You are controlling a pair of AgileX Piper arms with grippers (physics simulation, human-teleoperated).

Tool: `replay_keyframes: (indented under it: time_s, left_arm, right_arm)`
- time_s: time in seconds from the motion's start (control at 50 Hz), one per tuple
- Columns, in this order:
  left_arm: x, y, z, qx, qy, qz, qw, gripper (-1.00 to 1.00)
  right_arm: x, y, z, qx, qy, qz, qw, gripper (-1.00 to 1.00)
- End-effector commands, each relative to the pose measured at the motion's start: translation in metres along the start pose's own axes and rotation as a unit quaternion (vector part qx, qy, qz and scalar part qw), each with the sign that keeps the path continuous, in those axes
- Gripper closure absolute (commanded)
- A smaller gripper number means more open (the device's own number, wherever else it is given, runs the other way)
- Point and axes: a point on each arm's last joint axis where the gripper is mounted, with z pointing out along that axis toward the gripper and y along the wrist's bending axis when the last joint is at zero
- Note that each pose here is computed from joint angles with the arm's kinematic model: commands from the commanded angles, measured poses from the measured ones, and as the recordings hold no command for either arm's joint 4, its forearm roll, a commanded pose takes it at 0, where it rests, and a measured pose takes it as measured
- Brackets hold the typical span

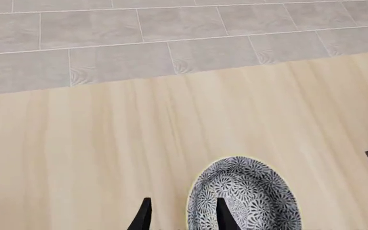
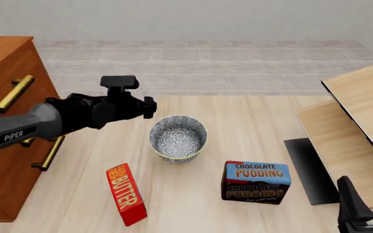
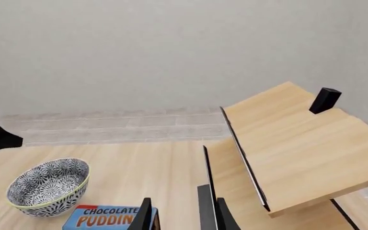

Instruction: Close the top drawer of the cabinet and put the bowl on top of it.

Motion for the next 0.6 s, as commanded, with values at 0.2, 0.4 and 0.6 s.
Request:
replay_keyframes:
  time_s: [0.2,0.4,0.6]
  left_arm:
    - [0.025,-0.004,0.020,0.003,0.025,-0.022,0.9994,-1.00]
    - [0.037,-0.006,0.028,0.006,0.034,-0.031,0.9989,-1.00]
    - [0.047,-0.007,0.035,0.007,0.041,-0.037,0.9985,-1.00]
  right_arm:
    - [0.001,0.000,0.000,-0.002,0.002,-0.001,1.0000,-1.00]
    - [0.000,0.000,0.000,-0.001,0.001,0.000,1.0000,-1.00]
    - [0.001,0.000,0.000,-0.001,0.000,0.000,1.0000,-1.00]
